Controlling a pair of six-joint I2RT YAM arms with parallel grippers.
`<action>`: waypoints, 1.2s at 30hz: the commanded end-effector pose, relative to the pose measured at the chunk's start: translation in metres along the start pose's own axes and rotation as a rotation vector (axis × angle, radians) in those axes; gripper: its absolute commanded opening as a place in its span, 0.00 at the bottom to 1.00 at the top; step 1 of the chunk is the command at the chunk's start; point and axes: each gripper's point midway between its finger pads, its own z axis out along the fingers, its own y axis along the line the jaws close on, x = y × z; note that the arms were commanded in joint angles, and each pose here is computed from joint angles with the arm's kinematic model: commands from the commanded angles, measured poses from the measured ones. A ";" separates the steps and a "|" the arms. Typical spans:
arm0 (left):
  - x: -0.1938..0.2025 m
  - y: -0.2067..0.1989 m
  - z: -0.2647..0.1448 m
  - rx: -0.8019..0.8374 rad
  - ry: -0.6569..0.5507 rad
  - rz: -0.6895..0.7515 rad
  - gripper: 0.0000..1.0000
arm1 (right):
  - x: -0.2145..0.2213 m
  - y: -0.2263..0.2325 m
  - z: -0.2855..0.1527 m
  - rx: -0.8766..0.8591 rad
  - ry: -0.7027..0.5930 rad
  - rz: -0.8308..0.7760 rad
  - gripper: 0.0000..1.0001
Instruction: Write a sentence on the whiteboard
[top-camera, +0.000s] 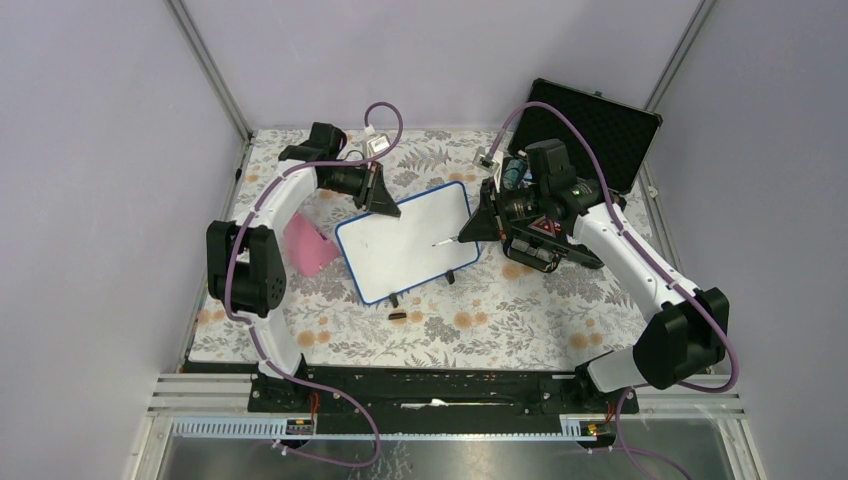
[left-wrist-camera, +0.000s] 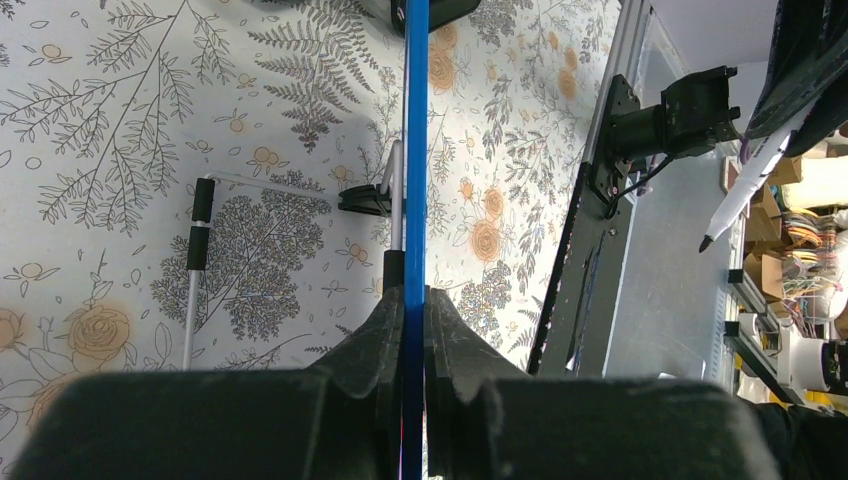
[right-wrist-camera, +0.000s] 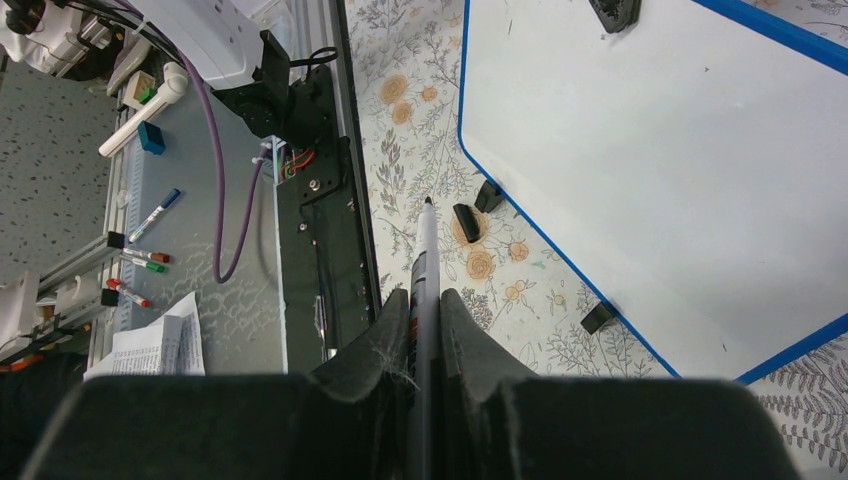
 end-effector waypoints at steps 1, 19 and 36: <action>0.030 -0.008 -0.005 -0.028 0.096 -0.088 0.00 | -0.007 0.011 -0.007 -0.013 -0.022 -0.037 0.00; 0.001 -0.008 -0.073 -0.258 -0.068 -0.017 0.53 | -0.032 0.002 0.038 0.036 -0.018 -0.137 0.00; 0.013 -0.001 -0.089 -0.302 -0.097 -0.068 0.40 | -0.057 0.009 0.121 0.042 -0.054 -0.165 0.00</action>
